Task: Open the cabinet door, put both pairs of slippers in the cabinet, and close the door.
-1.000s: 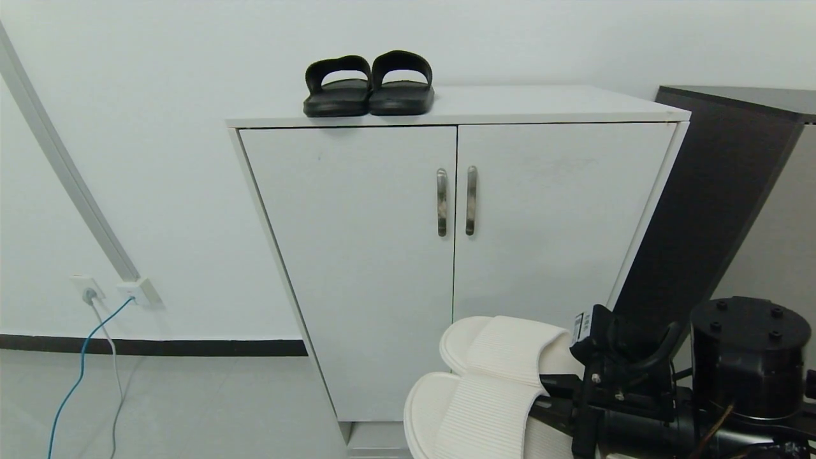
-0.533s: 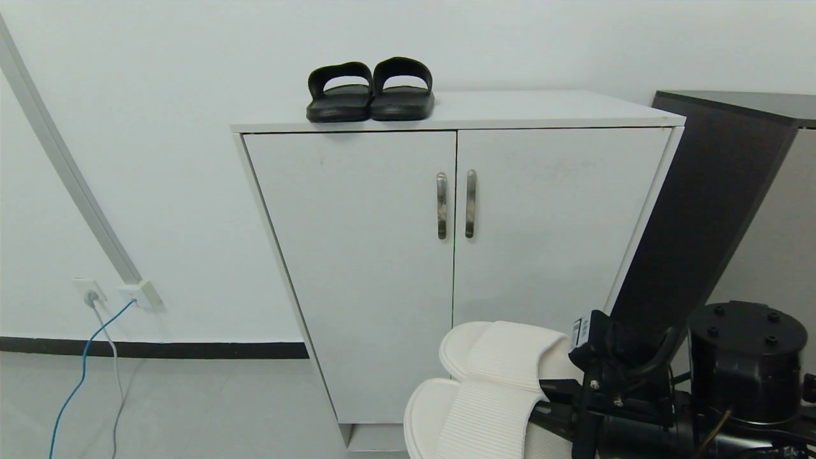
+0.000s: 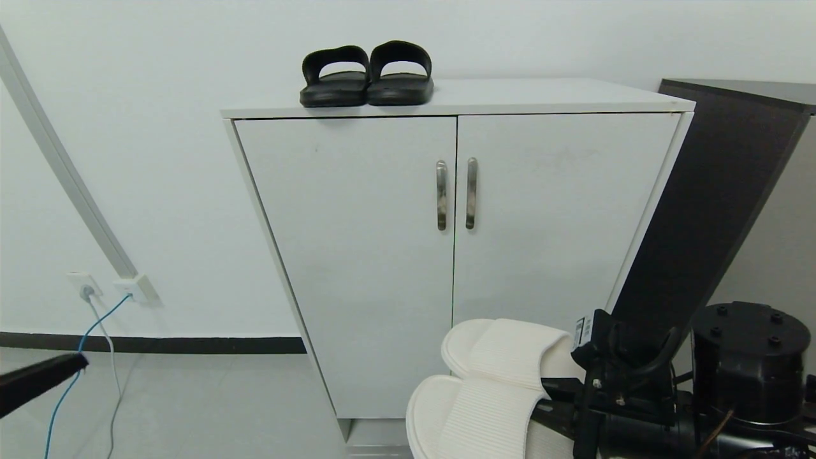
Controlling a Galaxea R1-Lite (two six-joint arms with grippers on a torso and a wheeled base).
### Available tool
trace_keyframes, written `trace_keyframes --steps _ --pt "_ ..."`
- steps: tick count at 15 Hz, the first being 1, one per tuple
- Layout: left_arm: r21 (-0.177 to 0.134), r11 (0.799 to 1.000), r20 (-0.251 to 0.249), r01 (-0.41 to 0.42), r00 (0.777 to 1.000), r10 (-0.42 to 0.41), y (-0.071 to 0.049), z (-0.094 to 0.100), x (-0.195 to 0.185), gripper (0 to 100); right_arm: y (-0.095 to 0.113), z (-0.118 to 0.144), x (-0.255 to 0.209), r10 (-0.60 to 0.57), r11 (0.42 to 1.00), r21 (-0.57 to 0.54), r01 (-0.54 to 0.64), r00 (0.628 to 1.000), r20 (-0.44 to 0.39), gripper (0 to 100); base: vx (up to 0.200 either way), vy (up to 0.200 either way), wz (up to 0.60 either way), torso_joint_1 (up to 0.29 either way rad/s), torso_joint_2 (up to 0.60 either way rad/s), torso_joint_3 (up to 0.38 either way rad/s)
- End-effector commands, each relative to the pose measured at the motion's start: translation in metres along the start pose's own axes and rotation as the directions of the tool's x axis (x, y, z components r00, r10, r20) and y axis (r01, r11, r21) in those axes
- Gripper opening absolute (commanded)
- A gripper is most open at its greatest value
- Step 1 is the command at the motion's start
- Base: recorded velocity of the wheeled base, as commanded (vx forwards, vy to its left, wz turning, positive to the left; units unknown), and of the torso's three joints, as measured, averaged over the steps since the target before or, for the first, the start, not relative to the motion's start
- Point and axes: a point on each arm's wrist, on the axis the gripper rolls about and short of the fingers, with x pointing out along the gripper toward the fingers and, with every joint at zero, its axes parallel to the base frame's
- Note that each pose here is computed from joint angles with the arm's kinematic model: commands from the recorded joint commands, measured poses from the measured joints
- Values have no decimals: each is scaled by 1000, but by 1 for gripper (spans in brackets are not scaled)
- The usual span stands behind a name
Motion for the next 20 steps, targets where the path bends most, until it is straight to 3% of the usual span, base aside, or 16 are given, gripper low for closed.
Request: trace_keyframes --steps 1,3,5,9,12,15,18,20 --pt "-35 990 -58 135 989 -137 21 21 51 100 0 -1 1 0 1000 0 0 1000 -3 0 0 0 0 0 0 0" --pt "-41 981 -71 190 979 -193 30 33 84 100 0 -2 0 -1 1000 0 1 1000 -5 0 0 0 0 0 0 0" --pt "-47 963 -55 265 962 -268 29 44 113 100 0 -2 0 -4 1000 1 4 1000 -7 0 0 0 0 0 0 0" --pt "-68 922 -17 380 924 -382 18 70 157 100 0 -2 0 -4 1000 2 4 1000 -8 0 0 0 0 0 0 0" --pt "-115 875 -5 471 880 -474 2 85 197 100 0 -2 0 -4 1000 1 4 1000 -7 0 0 0 0 0 0 0" --pt "-131 848 23 514 856 -516 -6 82 239 100 0 -3 0 -3 1000 2 3 1000 -10 0 0 0 0 0 0 0" --pt "-218 804 56 553 829 -556 -18 85 272 100 0 -4 0 -3 1000 3 3 1000 -14 0 0 0 0 0 0 0" --pt "-237 800 52 551 830 -556 -18 82 284 100 1 -3 0 -1 1000 2 1 1000 -13 0 0 0 0 0 0 0"
